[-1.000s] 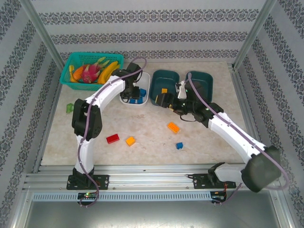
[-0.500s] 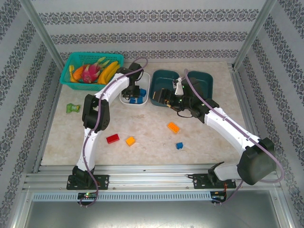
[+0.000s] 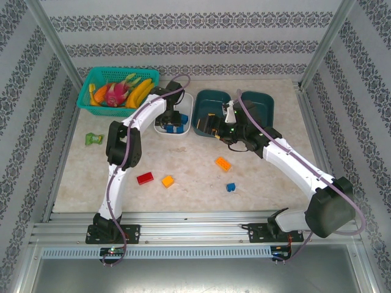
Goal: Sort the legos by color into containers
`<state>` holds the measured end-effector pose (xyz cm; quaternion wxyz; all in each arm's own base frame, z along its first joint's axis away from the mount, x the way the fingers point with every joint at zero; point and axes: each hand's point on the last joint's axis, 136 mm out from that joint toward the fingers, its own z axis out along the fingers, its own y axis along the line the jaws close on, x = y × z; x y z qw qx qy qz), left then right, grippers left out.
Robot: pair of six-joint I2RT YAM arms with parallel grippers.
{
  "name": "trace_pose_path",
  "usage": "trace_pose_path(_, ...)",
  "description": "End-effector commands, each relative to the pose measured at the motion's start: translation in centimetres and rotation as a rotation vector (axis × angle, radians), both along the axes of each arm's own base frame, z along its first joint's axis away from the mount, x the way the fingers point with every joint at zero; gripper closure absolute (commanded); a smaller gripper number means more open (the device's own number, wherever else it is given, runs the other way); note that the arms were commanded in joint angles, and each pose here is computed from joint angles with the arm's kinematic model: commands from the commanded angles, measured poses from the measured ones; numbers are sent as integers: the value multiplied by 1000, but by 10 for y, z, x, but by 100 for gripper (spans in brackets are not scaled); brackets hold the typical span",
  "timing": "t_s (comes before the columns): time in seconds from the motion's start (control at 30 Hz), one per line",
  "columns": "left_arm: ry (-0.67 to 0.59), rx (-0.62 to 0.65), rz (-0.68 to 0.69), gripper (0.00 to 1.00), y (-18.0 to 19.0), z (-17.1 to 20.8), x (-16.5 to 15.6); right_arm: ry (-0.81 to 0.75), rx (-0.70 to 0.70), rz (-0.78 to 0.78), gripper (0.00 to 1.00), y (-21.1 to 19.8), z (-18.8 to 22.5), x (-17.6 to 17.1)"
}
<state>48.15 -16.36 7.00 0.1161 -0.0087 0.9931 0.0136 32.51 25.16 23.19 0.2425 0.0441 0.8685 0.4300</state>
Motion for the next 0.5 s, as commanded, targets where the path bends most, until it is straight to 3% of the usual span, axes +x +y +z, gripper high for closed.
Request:
trace_pose_path(0.0, -53, 9, 21, 34, 11, 40, -3, 16, -16, 2, 7, 1, -7, -4)
trace_pose_path(0.27, -186, -56, 64, 31, 15, 109, -12, 12, -96, 10, 9, -6, -14, -13)
trace_pose_path(0.47, -308, -190, 147, 22, 29, 171, -66, -74, -283, 140, 11, 6, -19, -33)
